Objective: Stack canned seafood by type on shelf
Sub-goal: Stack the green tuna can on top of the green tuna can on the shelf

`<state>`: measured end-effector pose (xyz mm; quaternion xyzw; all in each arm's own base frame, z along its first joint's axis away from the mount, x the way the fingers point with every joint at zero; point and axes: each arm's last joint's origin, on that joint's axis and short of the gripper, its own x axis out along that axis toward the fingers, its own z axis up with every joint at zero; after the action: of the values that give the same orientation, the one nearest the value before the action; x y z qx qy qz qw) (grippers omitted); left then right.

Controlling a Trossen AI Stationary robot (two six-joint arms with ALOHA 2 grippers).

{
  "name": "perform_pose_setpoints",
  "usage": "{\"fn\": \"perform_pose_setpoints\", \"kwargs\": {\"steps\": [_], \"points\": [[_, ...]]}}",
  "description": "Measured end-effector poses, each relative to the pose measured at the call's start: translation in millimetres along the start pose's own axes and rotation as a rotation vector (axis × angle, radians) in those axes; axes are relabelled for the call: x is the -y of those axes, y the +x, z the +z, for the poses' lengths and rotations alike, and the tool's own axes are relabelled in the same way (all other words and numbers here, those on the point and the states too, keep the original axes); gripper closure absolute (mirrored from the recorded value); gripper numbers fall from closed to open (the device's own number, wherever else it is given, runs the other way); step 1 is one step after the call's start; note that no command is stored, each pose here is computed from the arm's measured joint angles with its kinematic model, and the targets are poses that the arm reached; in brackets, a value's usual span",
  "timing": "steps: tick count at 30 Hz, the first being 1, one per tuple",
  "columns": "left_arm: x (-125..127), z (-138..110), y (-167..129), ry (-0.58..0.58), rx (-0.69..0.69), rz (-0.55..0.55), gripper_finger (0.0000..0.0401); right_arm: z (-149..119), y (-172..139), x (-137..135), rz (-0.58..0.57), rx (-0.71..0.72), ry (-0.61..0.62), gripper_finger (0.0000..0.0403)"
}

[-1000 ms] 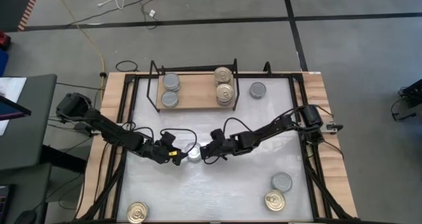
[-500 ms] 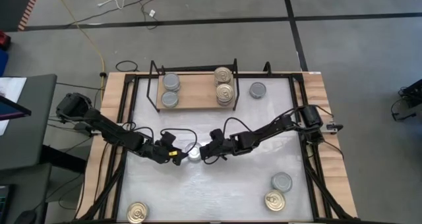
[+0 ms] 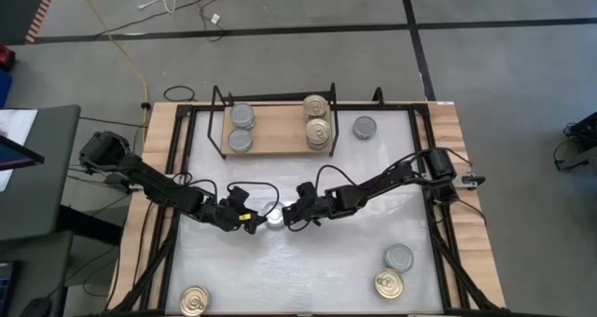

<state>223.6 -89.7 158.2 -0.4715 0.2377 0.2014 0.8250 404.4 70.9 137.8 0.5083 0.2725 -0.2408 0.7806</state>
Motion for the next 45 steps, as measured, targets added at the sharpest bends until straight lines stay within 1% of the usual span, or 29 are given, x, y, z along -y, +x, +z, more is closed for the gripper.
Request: {"fn": "perform_pose_setpoints", "kwargs": {"steps": [8, 13, 17, 21, 27, 31, 34, 40, 43, 45], "points": [[-0.1, -2.0, 3.6, -0.027, -0.001, -0.004, 0.0150, -1.7, -0.5, -0.8, 0.004, -0.004, 0.003, 0.0285], [2.0, -11.2, 20.2, -0.047, -0.005, -0.058, 0.0150, -0.5, -0.1, 0.7, -0.007, -0.008, 0.001, 0.0285], [-2.5, -18.2, 31.0, -0.077, -0.026, -0.044, 0.0150, -2.1, -0.5, 0.3, -0.006, -0.010, -0.002, 0.0285], [-3.9, -19.9, 33.4, -0.095, -0.035, -0.039, 0.0150, -3.4, -0.9, 1.4, -0.020, -0.016, -0.007, 0.0285], [1.7, -17.9, 33.5, -0.068, -0.028, -0.097, 0.0150, -3.8, 1.8, 3.3, -0.024, -0.015, -0.007, 0.0285], [1.5, -18.1, 33.5, -0.063, -0.029, -0.096, 0.0150, -4.1, 2.3, 4.1, -0.031, -0.017, -0.002, 0.0286], [1.5, -18.1, 33.5, -0.062, -0.030, -0.097, 0.0150, -4.2, 2.2, 4.8, -0.040, -0.019, -0.007, 0.0301], [4.2, -16.9, 30.2, -0.047, -0.046, -0.115, 0.0150, -4.2, 1.9, 4.9, -0.044, -0.019, -0.013, 0.0366], [7.3, -13.8, 25.2, -0.050, -0.046, -0.129, 0.0150, -3.5, 1.4, 4.8, -0.046, -0.016, -0.034, 0.0380], [7.2, -11.5, 21.1, -0.066, -0.044, -0.113, 0.0150, -3.4, 1.4, 4.8, -0.046, -0.016, -0.033, 0.0381]]}}
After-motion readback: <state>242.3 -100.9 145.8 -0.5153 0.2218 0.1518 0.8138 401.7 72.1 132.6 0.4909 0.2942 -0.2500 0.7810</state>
